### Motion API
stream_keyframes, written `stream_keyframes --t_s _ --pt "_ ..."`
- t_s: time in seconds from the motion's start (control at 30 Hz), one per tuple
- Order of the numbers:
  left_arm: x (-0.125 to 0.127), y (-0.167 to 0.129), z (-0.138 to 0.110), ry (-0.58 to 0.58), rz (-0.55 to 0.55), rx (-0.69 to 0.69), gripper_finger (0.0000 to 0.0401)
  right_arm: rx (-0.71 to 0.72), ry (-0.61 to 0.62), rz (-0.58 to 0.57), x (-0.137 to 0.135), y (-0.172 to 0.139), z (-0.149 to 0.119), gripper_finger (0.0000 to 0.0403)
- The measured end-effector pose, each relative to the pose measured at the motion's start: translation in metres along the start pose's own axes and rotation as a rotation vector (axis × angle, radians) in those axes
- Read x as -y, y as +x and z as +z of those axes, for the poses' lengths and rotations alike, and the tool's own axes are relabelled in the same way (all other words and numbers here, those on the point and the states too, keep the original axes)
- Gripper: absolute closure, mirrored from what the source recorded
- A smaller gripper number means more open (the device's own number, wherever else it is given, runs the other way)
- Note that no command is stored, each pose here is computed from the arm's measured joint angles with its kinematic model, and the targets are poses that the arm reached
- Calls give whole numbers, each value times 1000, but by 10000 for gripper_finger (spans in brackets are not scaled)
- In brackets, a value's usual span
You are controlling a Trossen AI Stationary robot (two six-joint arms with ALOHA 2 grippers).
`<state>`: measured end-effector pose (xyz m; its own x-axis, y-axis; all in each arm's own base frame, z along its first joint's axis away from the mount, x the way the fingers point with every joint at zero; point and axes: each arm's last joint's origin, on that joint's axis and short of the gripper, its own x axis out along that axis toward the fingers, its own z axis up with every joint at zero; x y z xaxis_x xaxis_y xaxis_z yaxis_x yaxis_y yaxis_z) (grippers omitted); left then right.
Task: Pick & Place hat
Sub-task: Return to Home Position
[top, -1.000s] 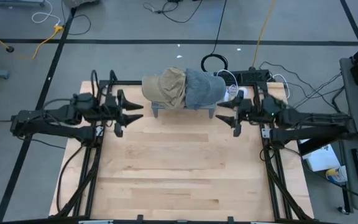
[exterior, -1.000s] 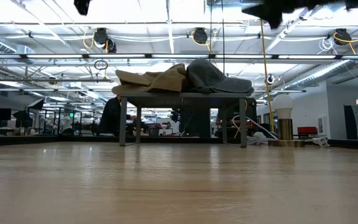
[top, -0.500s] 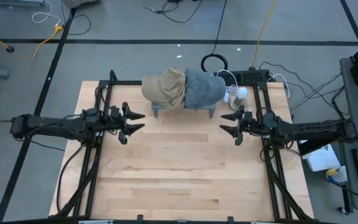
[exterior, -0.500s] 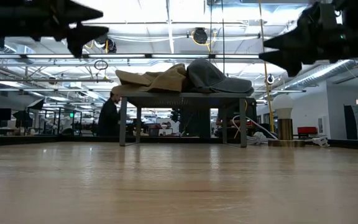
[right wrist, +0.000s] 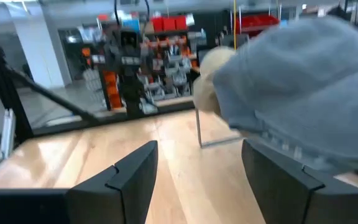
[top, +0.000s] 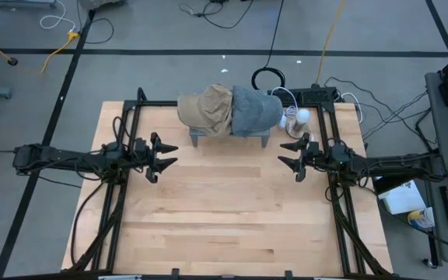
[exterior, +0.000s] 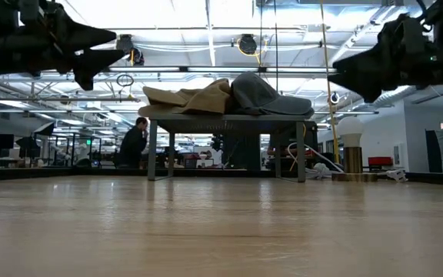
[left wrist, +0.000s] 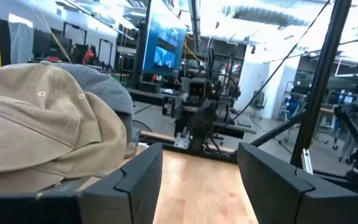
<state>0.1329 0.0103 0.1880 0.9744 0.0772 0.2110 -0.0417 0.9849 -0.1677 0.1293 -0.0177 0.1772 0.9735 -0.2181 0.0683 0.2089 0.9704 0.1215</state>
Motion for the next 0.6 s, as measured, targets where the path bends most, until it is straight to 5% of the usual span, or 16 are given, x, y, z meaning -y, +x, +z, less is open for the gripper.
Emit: stream_keyframes --t_s 0.6 --pt "0 -12 8 22 -45 20 187 50 0 -22 2 -21 6 177"
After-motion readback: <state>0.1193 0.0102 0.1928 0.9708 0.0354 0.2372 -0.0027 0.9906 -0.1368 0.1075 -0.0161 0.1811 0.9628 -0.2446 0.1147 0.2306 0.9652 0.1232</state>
